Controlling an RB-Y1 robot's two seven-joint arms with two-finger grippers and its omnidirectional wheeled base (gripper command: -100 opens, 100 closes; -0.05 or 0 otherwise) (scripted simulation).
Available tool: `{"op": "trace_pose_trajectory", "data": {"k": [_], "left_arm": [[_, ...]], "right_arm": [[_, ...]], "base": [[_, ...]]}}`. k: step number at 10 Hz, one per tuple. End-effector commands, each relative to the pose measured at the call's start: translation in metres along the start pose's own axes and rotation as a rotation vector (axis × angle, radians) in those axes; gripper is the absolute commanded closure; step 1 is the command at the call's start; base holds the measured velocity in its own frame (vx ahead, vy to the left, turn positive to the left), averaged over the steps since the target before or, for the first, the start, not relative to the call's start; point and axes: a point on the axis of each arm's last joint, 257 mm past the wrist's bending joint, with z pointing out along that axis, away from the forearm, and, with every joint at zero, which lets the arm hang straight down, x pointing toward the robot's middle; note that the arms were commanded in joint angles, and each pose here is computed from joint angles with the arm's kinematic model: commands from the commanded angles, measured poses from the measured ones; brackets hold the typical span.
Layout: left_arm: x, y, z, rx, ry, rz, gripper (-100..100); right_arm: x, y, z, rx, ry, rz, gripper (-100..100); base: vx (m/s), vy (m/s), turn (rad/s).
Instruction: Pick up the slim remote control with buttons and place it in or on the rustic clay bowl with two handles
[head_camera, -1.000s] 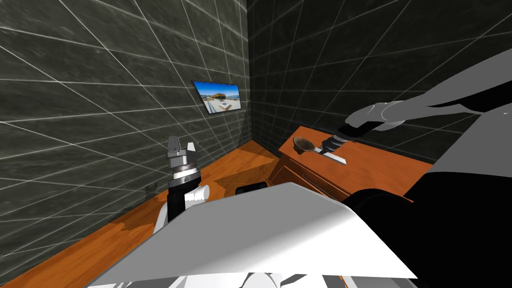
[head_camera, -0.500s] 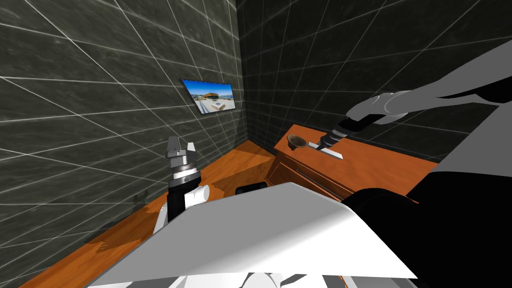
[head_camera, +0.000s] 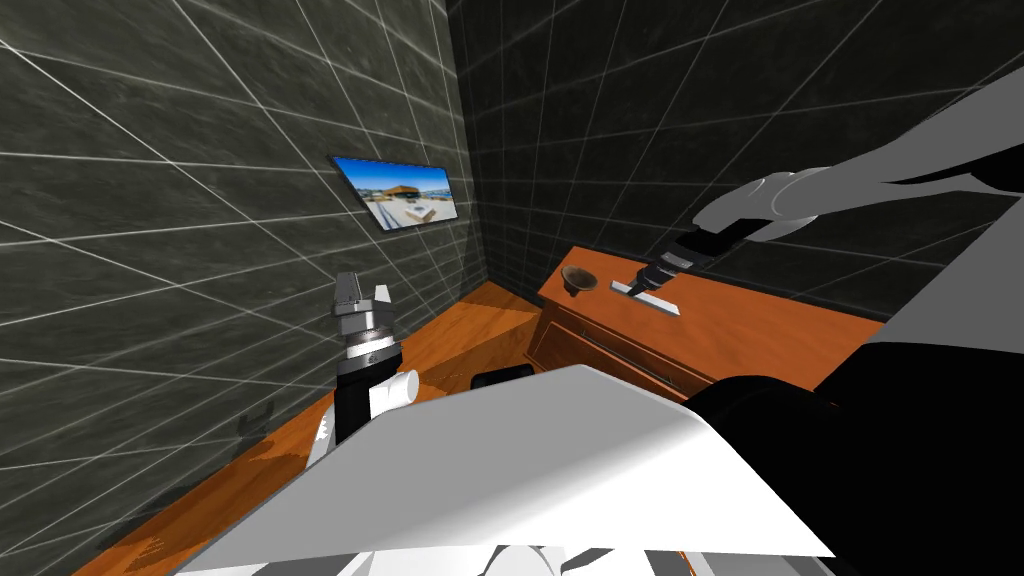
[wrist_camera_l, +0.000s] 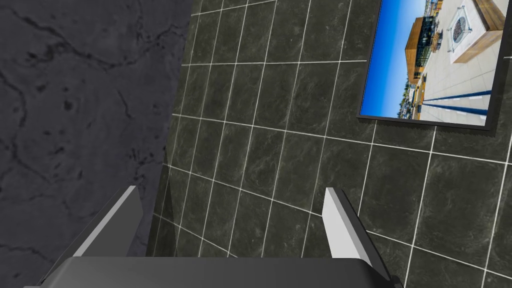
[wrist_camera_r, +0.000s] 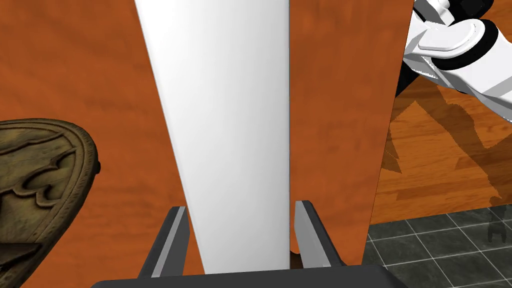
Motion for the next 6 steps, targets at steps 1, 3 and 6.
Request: {"op": "trace_pose_trajectory", "data": {"k": [1, 3, 6], "left_arm": [[0.000, 0.000, 0.000, 0.000, 0.000, 0.000, 0], [0.000, 0.000, 0.000, 0.000, 0.000, 0.000, 0], [0.000, 0.000, 0.000, 0.000, 0.000, 0.000, 0]], "right_arm": [[-0.008, 0.009, -0.002, -0.034, -0.016, 0.025, 100], [-0.018, 0.018, -0.006, -0.064, -0.033, 0.047, 100], [-0.037, 0.028, -0.017, -0.096, -0.064, 0.071, 100]], "base": [[0.002, -0.019, -0.168], [-0.001, -0.017, -0.150], [0.000, -0.013, -0.111]]}}
